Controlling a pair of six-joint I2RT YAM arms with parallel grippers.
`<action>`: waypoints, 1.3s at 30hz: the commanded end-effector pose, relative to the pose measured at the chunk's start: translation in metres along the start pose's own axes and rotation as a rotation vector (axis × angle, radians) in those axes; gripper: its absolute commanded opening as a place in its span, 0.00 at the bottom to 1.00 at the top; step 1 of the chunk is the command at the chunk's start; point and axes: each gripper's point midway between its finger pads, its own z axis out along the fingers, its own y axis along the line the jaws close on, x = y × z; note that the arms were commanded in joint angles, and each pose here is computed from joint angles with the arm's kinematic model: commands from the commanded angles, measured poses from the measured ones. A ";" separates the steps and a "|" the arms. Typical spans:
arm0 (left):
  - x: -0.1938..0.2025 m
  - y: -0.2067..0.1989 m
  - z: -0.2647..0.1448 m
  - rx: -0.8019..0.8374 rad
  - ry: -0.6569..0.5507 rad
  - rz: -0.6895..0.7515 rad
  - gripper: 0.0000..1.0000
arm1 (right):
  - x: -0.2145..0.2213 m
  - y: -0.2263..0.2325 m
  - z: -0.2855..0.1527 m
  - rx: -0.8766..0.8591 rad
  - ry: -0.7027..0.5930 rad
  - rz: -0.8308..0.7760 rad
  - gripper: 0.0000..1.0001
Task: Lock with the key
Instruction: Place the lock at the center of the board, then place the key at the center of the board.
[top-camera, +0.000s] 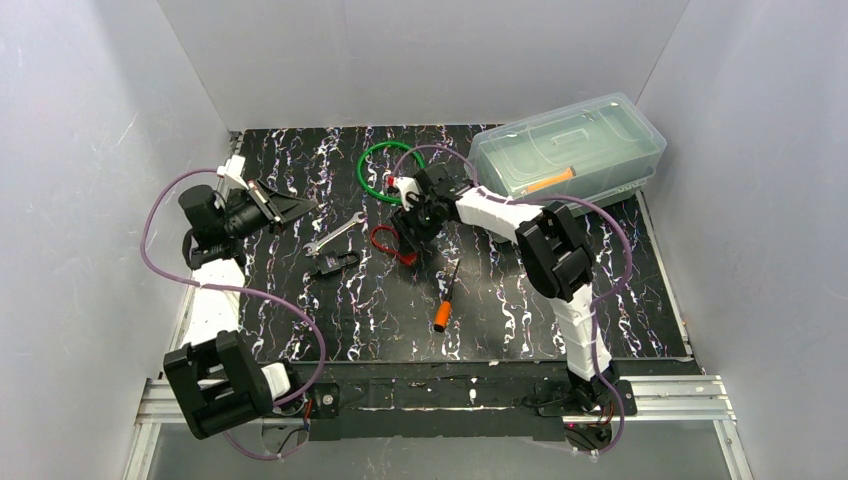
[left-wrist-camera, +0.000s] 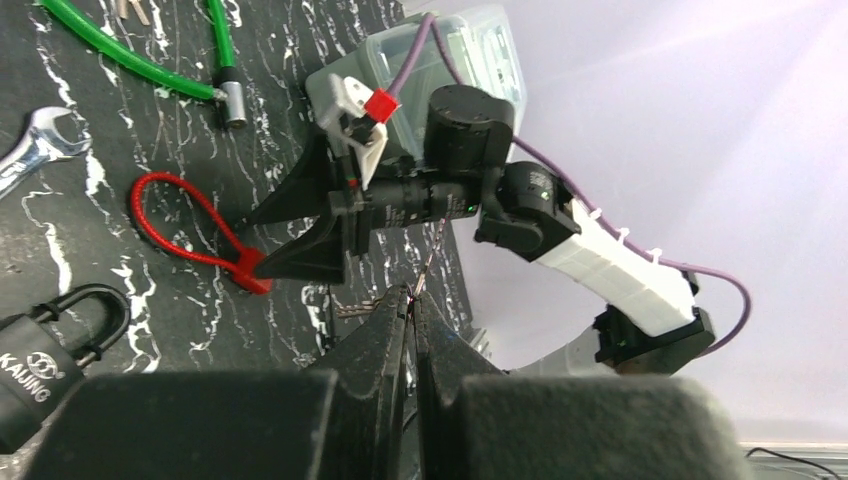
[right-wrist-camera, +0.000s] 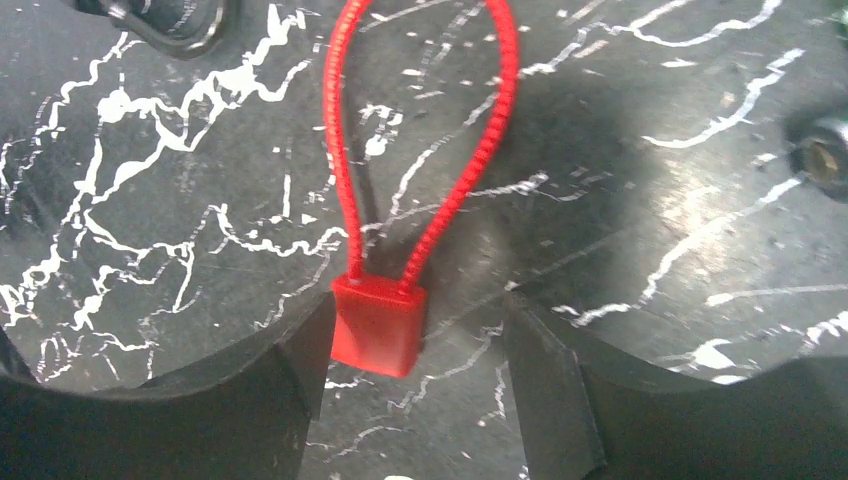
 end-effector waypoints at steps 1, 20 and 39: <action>0.007 0.009 0.000 -0.012 0.049 0.071 0.00 | -0.049 0.010 -0.043 0.009 -0.131 -0.070 0.72; 0.092 0.078 0.085 -0.284 0.632 0.740 0.00 | -0.051 0.087 -0.180 -0.030 -0.368 -0.200 0.98; 0.114 0.142 0.144 -0.394 0.915 1.119 0.00 | -0.024 0.078 -0.252 -0.043 -0.596 -0.014 0.98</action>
